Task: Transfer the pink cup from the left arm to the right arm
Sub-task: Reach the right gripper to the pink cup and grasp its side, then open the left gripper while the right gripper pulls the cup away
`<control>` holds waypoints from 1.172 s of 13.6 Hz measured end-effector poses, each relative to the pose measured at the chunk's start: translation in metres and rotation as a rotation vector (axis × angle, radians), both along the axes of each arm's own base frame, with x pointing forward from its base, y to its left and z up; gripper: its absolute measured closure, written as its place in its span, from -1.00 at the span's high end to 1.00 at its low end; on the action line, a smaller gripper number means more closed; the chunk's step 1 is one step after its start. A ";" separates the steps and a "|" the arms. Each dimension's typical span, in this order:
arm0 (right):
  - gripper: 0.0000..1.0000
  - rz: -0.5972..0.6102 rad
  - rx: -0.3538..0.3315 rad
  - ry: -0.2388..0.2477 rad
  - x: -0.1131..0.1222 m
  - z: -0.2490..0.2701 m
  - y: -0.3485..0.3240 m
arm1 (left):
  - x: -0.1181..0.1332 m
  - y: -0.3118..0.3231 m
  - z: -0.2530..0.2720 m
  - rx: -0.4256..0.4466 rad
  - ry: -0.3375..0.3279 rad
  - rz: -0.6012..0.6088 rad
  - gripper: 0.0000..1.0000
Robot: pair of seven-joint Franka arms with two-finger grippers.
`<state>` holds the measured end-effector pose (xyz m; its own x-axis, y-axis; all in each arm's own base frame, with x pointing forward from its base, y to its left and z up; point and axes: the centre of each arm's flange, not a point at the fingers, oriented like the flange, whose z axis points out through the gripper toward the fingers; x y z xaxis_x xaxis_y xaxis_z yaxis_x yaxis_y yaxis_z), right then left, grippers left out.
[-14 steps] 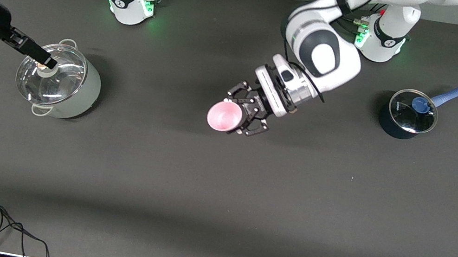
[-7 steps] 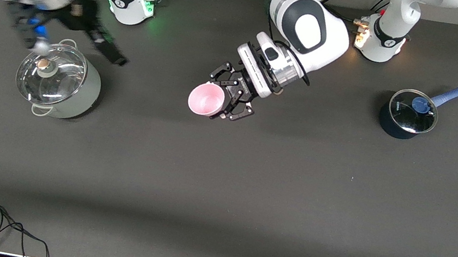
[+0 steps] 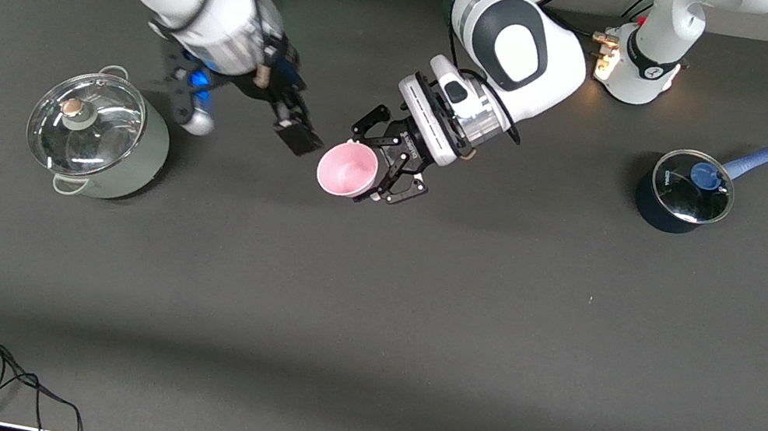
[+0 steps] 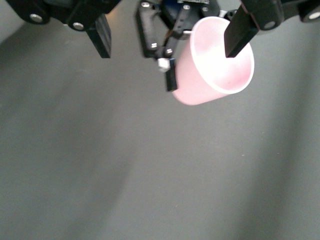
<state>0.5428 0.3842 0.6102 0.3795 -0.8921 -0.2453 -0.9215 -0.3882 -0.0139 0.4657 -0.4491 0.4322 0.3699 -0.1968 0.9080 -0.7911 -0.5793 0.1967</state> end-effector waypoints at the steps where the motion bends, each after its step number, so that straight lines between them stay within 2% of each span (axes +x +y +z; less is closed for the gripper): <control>1: 1.00 -0.021 0.014 0.003 0.004 -0.007 0.008 | 0.000 0.000 0.000 0.001 0.001 0.001 0.32; 8: 0.96 -0.038 0.045 0.059 0.015 -0.036 0.020 | 0.000 0.001 0.000 0.004 0.010 0.009 0.32; 11: 0.39 -0.037 0.046 0.080 0.018 -0.047 0.024 | 0.000 0.001 0.000 0.002 0.014 0.011 0.32; 14: -0.33 -0.035 0.048 0.080 0.019 -0.048 0.023 | 0.000 0.001 0.000 0.001 0.015 0.011 0.32; 16: -0.74 -0.028 0.058 0.087 0.020 -0.046 0.021 | 0.001 0.002 0.000 0.001 0.016 0.015 0.32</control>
<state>0.5624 0.4048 0.5646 0.3301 -0.8853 -0.3274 -0.9305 -0.3635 0.0446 0.4663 -0.4472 0.4324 0.3872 -0.1924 0.9017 -0.7791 -0.5912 0.2084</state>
